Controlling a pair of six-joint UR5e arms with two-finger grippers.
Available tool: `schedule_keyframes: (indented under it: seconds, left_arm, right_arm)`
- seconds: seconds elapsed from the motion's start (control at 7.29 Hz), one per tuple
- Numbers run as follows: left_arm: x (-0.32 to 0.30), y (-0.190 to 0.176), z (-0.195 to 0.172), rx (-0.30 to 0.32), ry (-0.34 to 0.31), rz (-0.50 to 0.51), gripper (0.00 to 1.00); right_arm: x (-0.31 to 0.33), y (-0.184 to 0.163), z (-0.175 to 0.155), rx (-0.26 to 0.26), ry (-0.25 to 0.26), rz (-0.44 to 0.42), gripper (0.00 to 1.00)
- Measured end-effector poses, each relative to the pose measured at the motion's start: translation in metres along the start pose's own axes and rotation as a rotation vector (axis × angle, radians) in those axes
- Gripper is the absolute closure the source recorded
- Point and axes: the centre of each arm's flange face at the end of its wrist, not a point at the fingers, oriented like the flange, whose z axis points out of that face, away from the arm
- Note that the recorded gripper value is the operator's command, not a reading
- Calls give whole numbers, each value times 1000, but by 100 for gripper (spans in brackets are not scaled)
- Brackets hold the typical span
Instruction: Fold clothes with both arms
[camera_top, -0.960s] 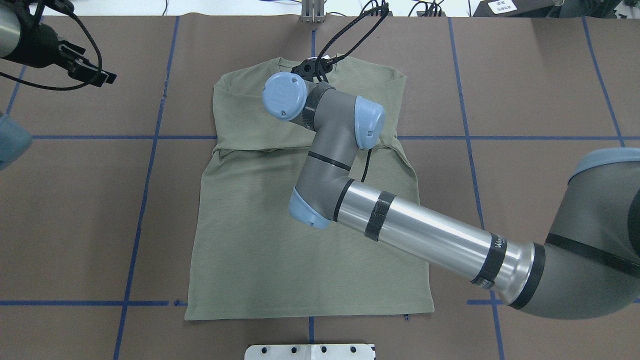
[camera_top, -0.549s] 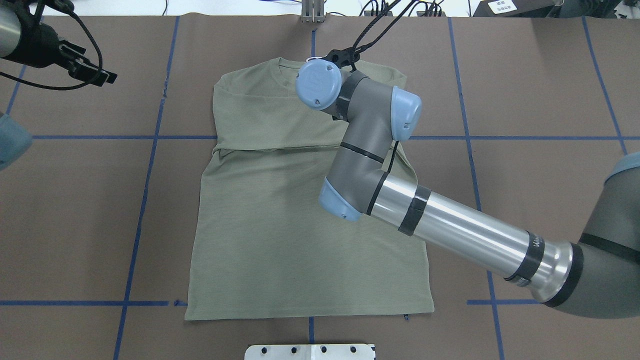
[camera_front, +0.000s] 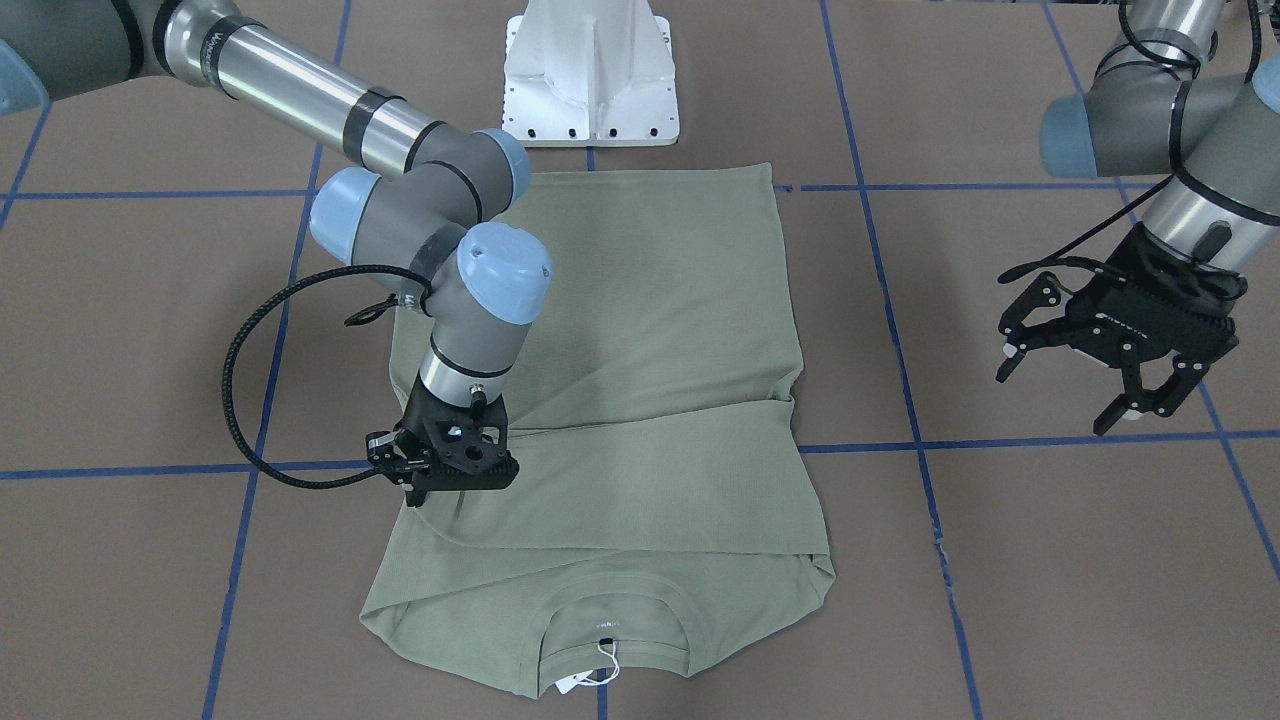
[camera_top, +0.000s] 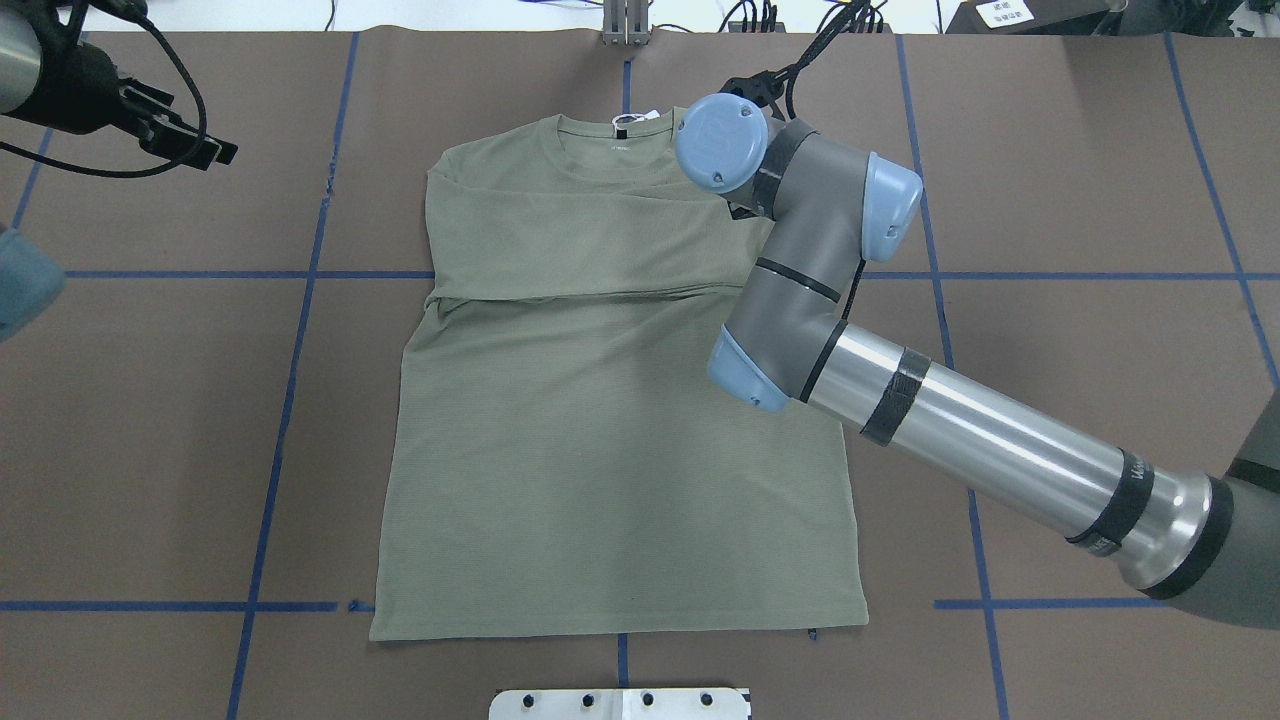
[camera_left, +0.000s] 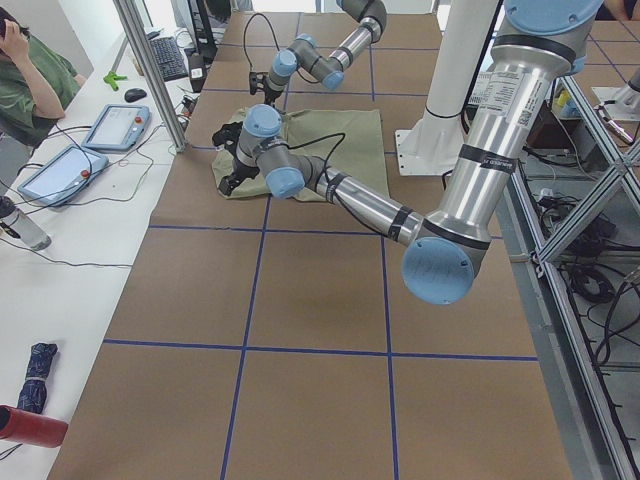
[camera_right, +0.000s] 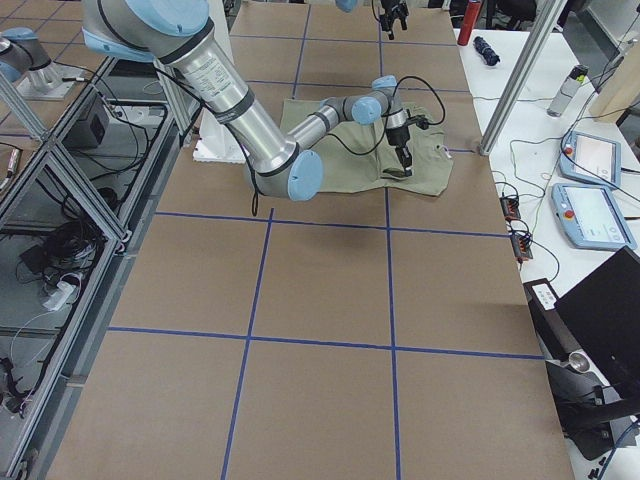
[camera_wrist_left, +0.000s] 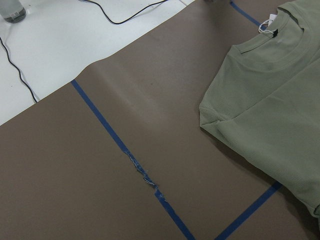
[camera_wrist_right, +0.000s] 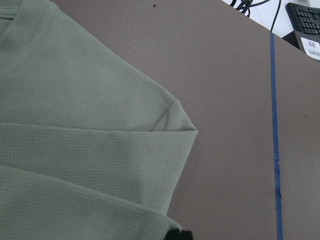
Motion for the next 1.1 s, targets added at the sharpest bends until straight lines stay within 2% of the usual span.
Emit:
schedule_keyframes:
  seconds: [0.27, 0.41, 0.69, 0.82, 1.1]
  left_arm:
    - [1, 0, -1, 2, 1, 1, 0]
    - [1, 0, -1, 2, 1, 0, 0]
    - [8, -4, -6, 15, 7, -56, 0]
    - [18, -6, -12, 27, 17, -125, 0]
    - [69, 6, -21, 46, 51, -320, 0]
  right_arm:
    - [1, 4, 13, 35, -34, 8, 0]
    - [1, 1, 13, 59, -78, 20, 0]
    - [13, -8, -12, 48, -244, 91, 0]
    - [29, 2, -30, 42, -319, 153, 0]
    - [84, 66, -72, 53, -436, 309, 0]
